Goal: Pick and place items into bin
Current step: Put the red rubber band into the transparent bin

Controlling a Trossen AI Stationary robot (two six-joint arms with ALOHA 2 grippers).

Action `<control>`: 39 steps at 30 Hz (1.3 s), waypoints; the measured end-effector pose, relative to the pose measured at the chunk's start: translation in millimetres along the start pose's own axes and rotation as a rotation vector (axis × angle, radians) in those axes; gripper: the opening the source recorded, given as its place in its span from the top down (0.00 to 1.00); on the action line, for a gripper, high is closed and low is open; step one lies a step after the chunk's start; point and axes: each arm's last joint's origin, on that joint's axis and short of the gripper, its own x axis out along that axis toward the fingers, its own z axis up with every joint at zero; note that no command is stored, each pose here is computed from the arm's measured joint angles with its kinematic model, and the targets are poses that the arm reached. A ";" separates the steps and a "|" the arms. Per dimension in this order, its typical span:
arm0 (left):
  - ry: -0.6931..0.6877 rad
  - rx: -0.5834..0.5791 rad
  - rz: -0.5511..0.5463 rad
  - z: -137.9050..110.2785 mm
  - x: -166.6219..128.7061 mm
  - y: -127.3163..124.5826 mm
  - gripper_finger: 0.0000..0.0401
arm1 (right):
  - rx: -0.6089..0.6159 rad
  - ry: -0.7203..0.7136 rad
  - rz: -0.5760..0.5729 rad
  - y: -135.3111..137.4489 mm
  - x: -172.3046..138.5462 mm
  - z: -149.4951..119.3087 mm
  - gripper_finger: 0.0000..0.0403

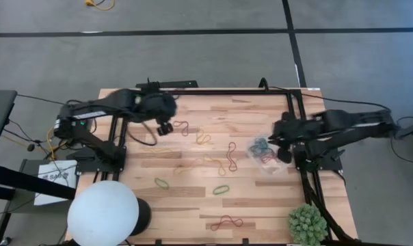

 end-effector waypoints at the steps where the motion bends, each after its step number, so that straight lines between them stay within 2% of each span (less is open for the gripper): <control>1: -0.025 -0.017 0.005 -3.4 -7.2 5.4 0.67 | -0.009 -0.078 0.023 -1.4 -5.8 -2.8 0.85; 5: -0.126 -0.072 -0.075 -10.6 -23.9 18.6 0.67 | -0.046 -0.347 0.105 -6.1 -13.3 -24.4 0.85; 8: -0.229 -0.033 -0.180 -16.4 -16.0 14.1 0.67 | -0.034 -0.480 0.153 -9.1 -5.4 -46.0 0.85; 10: -0.295 -0.009 -0.276 -22.0 2.2 5.2 0.67 | -0.030 -0.525 0.173 -9.4 8.5 -60.3 0.85; 13: -0.384 -0.037 -0.400 -32.2 38.3 -11.8 0.67 | -0.024 -0.578 0.198 -9.4 29.1 -79.2 0.85; 16: -0.487 -0.147 -0.422 -40.0 79.1 -31.0 0.67 | -0.013 -0.624 0.210 -8.9 48.3 -91.5 0.85; 19: -0.545 -0.251 -0.364 -49.2 124.4 -49.6 0.67 | -0.005 -0.657 0.218 -7.7 65.0 -100.2 0.85; 23: -0.454 -0.424 -0.311 -60.8 172.1 -64.1 0.67 | -0.004 -0.659 0.218 -6.6 83.1 -110.3 0.85; 28: -0.307 -0.452 -0.266 -69.2 215.2 -76.0 0.67 | -0.005 -0.653 0.213 -6.6 89.4 -114.5 0.85; 33: -0.193 -0.507 -0.204 -74.5 249.4 -85.9 0.67 | -0.005 -0.720 0.202 -6.5 88.8 -112.0 0.85; 39: -0.091 -0.541 -0.152 -77.6 264.3 -89.2 0.67 | -0.010 -0.712 0.200 -6.4 91.7 -114.2 0.85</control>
